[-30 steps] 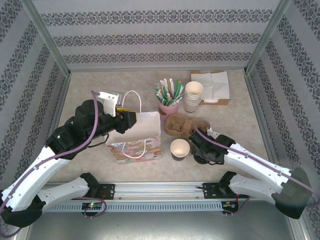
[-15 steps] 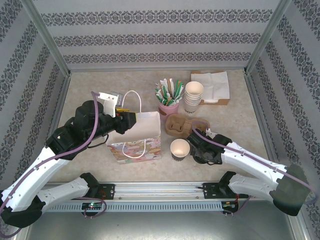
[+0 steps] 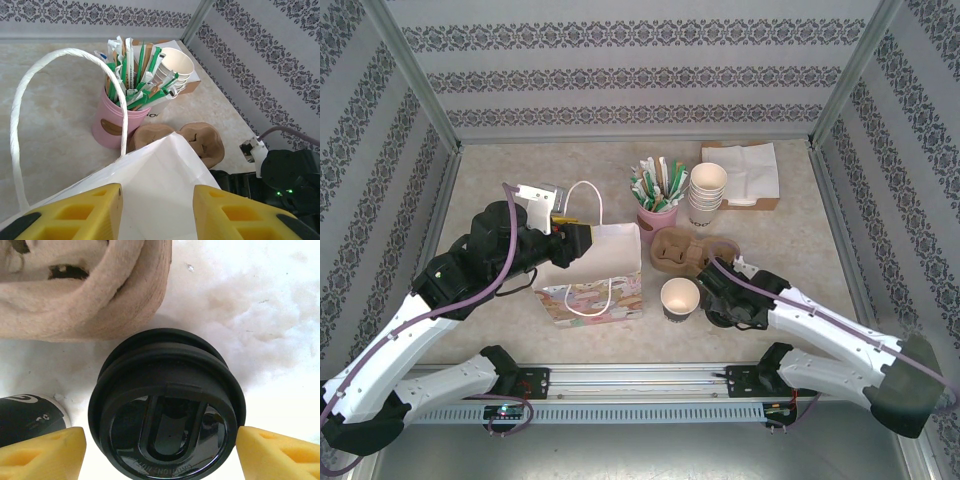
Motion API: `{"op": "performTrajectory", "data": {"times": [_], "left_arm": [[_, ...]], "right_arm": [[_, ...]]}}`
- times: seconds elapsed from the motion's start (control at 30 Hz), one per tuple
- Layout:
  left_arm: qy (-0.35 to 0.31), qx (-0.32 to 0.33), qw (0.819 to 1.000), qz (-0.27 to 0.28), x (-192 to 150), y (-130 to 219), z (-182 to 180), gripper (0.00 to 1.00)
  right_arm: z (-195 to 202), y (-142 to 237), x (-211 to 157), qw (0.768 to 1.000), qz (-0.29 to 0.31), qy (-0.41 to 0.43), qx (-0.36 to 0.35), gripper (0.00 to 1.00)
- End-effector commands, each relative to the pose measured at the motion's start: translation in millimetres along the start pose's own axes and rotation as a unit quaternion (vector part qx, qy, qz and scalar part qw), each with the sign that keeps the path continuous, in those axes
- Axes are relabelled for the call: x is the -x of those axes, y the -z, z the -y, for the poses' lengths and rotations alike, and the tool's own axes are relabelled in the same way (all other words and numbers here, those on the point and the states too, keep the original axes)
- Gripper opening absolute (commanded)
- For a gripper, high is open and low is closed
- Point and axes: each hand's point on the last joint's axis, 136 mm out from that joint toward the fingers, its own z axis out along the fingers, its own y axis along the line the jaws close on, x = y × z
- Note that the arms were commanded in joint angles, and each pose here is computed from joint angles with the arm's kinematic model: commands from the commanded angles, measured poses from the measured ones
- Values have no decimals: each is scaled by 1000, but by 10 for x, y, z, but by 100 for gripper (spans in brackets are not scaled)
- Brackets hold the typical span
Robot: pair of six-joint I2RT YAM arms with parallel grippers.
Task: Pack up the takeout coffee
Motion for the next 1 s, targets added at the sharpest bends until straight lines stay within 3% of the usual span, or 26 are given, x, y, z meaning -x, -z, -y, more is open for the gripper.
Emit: {"op": "performTrajectory", "data": {"times": [0.0,0.57,0.97], "left_arm": [[1,1,1000,-7,-67,26,0,42],[3,0,1000,-10,-78,13,0,42],[2,1,1000,-9,-76,5,-2,42]], "right_arm": [[54,14,32,1000,11,-5,-1,80],[66,-138,-59,1000,0,-1,-2,82],[95,-169,-74,1000,4,-9,5,77]]}}
